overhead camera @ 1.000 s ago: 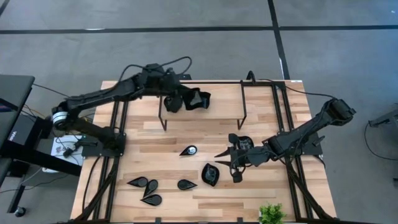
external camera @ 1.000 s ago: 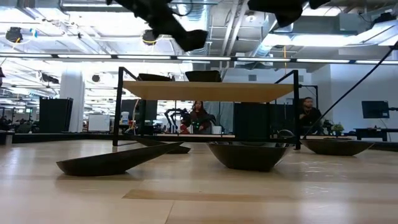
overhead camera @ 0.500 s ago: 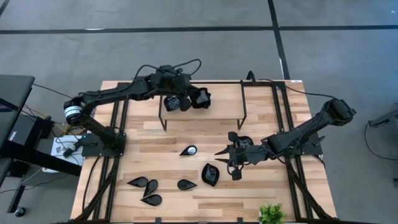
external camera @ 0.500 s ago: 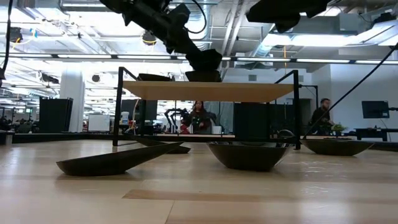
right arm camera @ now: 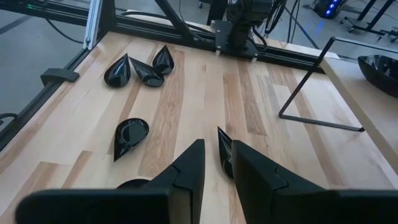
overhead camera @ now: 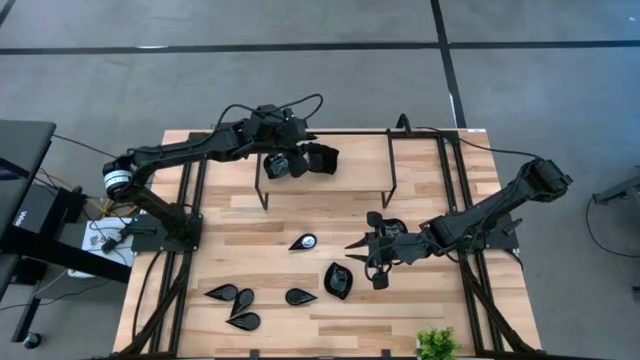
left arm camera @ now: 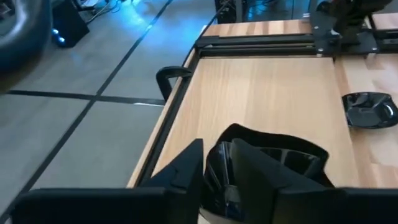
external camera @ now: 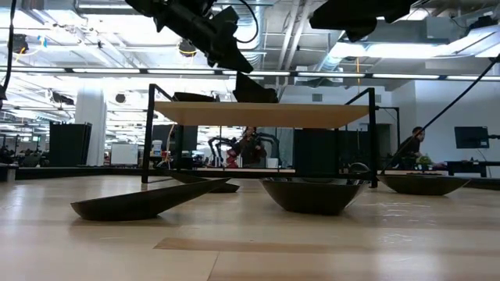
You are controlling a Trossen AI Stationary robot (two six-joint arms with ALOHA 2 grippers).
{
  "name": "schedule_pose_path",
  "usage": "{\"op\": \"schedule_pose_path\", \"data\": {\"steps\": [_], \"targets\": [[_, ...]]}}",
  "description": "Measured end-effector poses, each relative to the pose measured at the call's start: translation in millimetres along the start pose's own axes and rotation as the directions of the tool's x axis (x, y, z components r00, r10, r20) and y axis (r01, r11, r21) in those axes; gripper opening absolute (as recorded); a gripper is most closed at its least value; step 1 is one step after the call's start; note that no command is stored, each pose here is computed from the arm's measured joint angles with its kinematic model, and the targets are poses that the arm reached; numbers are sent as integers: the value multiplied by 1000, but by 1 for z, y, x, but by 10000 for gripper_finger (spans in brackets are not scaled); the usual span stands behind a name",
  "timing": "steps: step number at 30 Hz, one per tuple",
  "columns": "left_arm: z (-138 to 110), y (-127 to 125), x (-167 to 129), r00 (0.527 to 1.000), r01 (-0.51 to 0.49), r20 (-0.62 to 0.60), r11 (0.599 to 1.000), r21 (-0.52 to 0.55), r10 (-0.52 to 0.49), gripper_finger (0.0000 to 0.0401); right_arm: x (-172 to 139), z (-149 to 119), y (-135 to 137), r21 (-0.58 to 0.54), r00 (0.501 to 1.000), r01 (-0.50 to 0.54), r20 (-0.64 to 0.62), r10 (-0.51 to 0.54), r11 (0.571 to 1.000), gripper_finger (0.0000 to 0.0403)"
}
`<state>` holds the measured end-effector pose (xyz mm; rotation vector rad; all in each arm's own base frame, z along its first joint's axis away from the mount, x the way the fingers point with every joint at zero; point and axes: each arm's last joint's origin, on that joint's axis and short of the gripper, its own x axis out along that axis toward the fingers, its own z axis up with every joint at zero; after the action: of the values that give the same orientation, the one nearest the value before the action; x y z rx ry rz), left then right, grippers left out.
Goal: Pick & Place Mini shaped plates
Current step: Stack the black distorted square plate on top of the black distorted square plate on the shelf
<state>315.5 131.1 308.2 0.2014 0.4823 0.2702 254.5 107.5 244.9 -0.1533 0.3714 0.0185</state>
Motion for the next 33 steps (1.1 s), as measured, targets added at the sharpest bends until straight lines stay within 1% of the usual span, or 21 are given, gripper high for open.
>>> {"op": "schedule_pose_path", "data": {"steps": [4, 8, 10, 13, 16, 18, 20, 22, 24, 29, 31, 33], "targets": [[6, -12, -2, 999, 28, 22, 1000, 10, -29, 111, 0, 0, 0, -1, 1000, 0, 0, 0, 1000, 74], [13, -33, -5, 996, 83, 37, 996, 40, -84, 116, 0, 0, 0, 0, 1000, 0, 0, 0, 1000, 74], [15, -42, -6, 996, 81, 35, 995, 52, -83, 117, 0, 0, 0, 1, 1000, 0, 0, 0, 1000, 74], [14, -50, -7, 996, 90, -2, 994, 63, -90, 117, 0, 0, 0, 1, 1000, -2, 0, 2, 1000, 74], [8, -58, -8, 990, 122, -79, 990, 66, -116, 117, 0, 0, 1, 1, 1000, -2, 0, 2, 1000, 74], [5, -61, -9, 989, 100, -115, 992, 77, -91, 117, 0, 0, 1, 1, 1000, -2, 0, 2, 1000, 74], [5, -62, -9, 991, 54, -130, 994, 100, -41, 117, 0, 0, 0, 1, 1000, -2, 0, 2, 1000, 74], [5, -61, -9, 991, 30, -135, 991, 129, -12, 117, 0, 0, 0, 1, 1000, -2, 0, 2, 1000, 74], [5, -60, -9, 991, 25, -137, 989, 149, -4, 117, 0, 0, 0, 1, 1000, -2, 0, 2, 1000, 74], [1, -59, -9, 986, 32, -168, 988, 152, -6, 117, 0, 0, 0, 1, 1000, -2, 0, 2, 1000, 74], [1, -57, -9, 983, -14, -176, 987, 161, 43, 117, 0, 0, 0, 1, 1000, -2, 0, 2, 1000, 74], [1, -55, -9, 975, -83, -190, 981, 174, 116, 117, 0, 0, 0, 0, 1000, -2, 0, 2, 1000, 74]]}}
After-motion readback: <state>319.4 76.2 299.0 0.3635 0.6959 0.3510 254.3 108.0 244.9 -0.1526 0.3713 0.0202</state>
